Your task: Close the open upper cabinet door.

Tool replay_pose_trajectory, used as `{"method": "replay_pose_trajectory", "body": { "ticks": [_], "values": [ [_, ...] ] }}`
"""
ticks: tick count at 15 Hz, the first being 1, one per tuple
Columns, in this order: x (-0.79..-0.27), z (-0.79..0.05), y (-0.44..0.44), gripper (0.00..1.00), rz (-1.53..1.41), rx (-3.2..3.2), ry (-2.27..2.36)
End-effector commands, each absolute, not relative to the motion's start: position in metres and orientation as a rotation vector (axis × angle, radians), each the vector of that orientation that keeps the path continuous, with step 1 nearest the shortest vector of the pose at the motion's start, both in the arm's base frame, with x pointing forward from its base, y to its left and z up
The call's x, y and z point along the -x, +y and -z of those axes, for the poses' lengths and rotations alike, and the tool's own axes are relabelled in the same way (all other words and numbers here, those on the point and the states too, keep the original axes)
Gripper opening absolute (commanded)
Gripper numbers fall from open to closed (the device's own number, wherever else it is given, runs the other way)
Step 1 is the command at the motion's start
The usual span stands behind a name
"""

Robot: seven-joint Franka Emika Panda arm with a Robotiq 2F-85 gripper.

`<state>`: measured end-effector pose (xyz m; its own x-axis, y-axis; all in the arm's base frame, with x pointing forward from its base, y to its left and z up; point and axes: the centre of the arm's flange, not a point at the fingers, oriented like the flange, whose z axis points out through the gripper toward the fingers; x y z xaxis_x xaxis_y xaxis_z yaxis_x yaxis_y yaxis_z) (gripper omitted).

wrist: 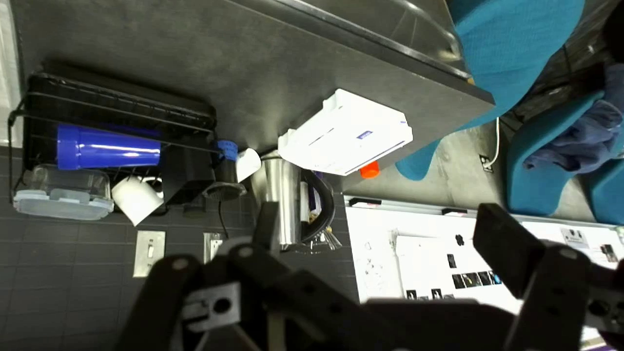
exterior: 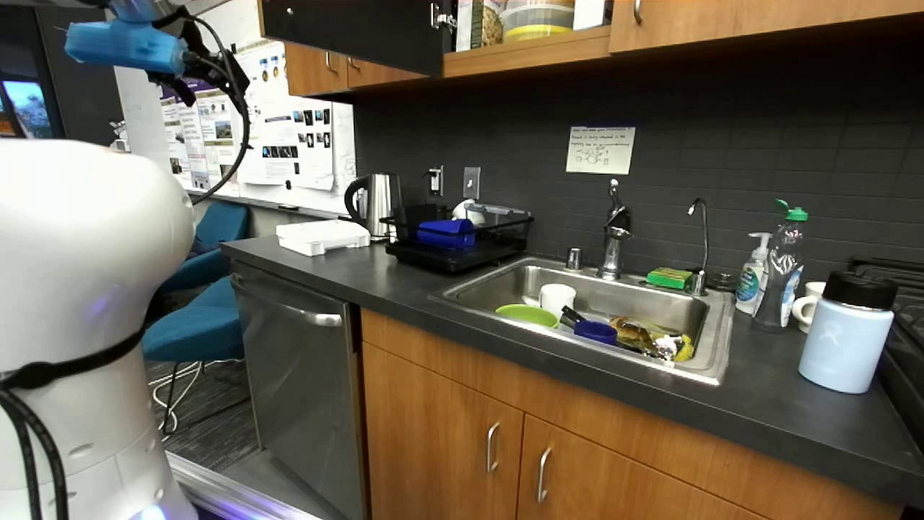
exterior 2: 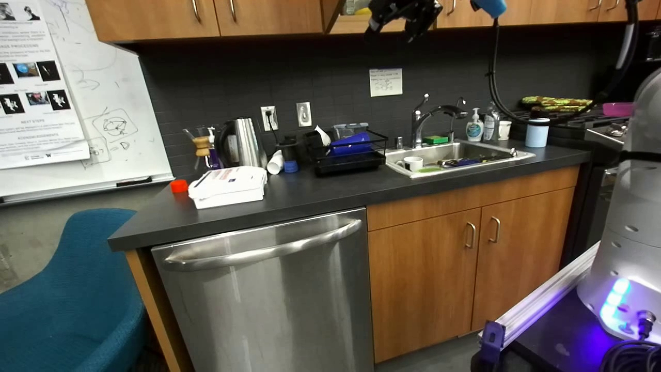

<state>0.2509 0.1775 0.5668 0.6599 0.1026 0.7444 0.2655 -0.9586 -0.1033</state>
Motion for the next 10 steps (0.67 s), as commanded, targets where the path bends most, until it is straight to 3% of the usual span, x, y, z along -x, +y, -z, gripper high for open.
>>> {"method": "replay_pose_trajectory", "body": {
  "ticks": [1,10],
  "values": [
    [-0.256,-0.567,0.195,1.00,1.291,2.636,-0.281],
    [-0.229,-0.590,0.209,1.00,1.487,2.444,-0.294]
  ]
}}
